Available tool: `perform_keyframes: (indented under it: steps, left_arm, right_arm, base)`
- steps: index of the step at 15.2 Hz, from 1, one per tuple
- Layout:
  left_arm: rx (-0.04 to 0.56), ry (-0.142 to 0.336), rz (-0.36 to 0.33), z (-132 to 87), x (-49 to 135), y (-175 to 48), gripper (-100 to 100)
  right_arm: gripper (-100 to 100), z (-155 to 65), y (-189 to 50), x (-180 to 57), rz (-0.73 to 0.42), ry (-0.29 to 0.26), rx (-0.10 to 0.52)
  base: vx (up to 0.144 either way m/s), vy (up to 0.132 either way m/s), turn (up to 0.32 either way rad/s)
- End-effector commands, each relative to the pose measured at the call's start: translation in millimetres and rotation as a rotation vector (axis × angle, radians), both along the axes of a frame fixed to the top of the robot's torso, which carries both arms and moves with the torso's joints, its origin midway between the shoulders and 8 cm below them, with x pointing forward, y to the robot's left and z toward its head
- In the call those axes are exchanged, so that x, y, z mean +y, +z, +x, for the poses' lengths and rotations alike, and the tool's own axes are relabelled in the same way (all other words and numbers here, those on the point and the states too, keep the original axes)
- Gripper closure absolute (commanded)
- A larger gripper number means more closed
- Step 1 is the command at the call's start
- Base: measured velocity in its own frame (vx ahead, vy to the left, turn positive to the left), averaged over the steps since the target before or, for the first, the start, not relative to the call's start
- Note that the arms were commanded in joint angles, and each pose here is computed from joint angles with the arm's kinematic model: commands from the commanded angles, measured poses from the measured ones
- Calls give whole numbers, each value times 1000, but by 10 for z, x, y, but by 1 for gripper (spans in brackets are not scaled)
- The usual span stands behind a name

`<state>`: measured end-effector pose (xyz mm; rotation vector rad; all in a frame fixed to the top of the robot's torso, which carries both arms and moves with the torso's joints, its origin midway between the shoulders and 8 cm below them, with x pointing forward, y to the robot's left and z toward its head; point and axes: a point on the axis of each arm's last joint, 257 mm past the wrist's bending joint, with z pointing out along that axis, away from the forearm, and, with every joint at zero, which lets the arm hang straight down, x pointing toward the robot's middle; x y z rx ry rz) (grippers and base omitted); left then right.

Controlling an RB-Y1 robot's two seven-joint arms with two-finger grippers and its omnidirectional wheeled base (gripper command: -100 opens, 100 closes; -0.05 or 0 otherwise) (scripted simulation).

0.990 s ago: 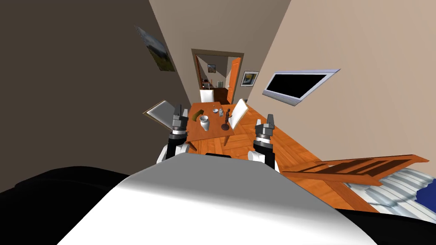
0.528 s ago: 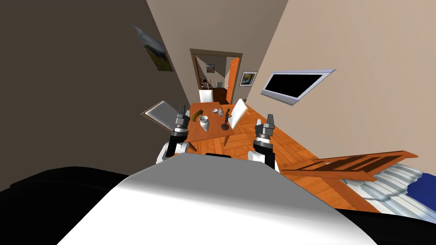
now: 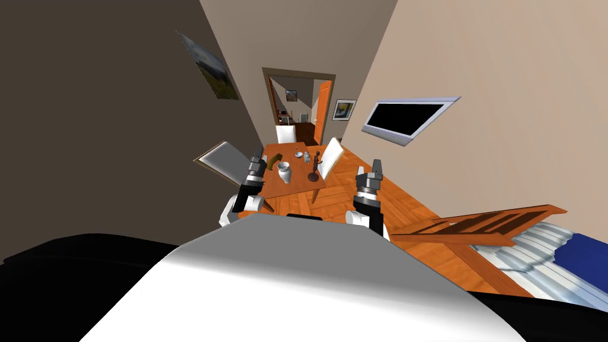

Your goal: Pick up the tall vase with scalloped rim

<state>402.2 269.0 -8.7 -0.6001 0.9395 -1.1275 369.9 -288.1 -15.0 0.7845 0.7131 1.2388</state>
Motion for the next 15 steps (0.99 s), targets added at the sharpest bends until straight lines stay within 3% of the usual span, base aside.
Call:
perform_keyframes:
  steps: [1,15]
  left_arm:
    - [31,5,-2,47,22,-78,-100]
    - [285,38,-14,565,214,-628,-100]
  right_arm:
    - [0,0,0,0,0,0,0]
    - [0,0,0,0,0,0,0]
  base:
    - [-1,16,-21]
    - [0,17,-44]
